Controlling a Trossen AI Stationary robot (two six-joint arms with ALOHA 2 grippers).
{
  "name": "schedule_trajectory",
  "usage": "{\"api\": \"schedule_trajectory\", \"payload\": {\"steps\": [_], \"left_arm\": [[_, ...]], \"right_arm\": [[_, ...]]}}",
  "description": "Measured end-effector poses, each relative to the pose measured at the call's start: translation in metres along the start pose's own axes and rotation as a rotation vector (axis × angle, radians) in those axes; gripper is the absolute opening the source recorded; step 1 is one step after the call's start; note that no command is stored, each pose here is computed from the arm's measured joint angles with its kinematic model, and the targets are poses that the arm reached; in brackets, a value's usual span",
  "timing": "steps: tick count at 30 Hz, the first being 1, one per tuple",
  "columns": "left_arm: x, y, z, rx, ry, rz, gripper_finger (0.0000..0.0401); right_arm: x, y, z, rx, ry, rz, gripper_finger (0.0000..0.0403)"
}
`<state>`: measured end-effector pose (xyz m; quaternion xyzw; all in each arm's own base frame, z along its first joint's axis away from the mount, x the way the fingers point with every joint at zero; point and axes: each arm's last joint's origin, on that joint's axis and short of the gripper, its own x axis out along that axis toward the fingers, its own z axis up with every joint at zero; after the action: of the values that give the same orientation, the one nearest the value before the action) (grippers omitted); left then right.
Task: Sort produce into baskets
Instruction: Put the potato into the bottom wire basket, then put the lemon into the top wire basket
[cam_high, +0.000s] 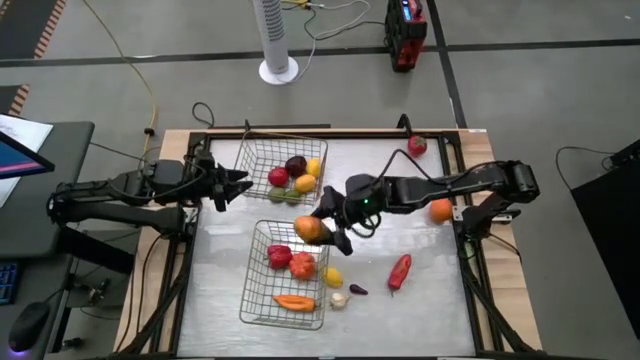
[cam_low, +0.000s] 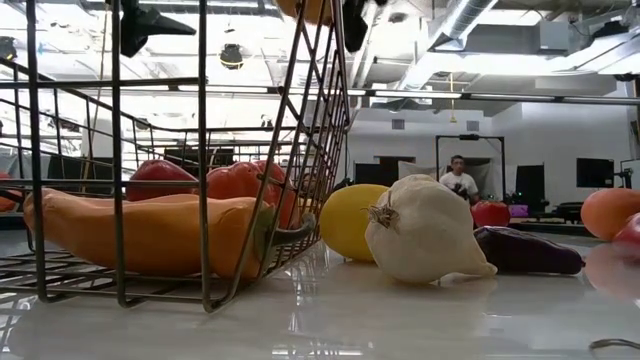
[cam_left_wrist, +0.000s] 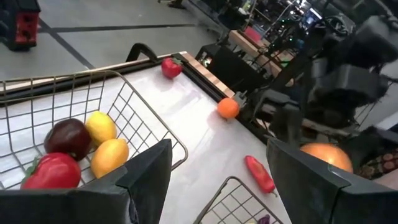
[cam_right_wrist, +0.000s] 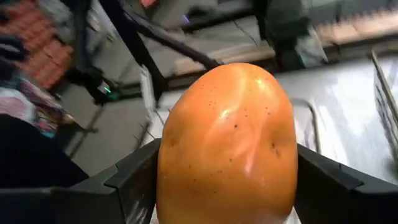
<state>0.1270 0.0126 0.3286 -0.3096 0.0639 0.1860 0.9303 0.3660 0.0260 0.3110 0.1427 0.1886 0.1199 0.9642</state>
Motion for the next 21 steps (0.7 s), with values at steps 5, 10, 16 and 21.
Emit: {"api": "schedule_trajectory", "payload": {"steps": [5, 10, 16, 21], "left_arm": [[0.000, 0.000, 0.000, 0.010, -0.002, -0.001, 0.0249], [0.000, 0.000, 0.001, 0.014, -0.007, 0.002, 0.0249], [0.001, 0.000, 0.001, 0.013, 0.006, -0.015, 0.0249], [0.001, -0.001, 0.000, 0.012, 0.024, -0.037, 0.0249]], "right_arm": [[0.007, -0.005, -0.013, 0.039, 0.086, -0.055, 0.0338], [0.015, -0.007, -0.019, 0.078, 0.119, -0.059, 0.0380], [0.001, -0.005, -0.023, 0.118, 0.292, -0.137, 0.0395], [-0.022, 0.016, -0.032, 0.080, 0.459, -0.253, 0.0379]]}}
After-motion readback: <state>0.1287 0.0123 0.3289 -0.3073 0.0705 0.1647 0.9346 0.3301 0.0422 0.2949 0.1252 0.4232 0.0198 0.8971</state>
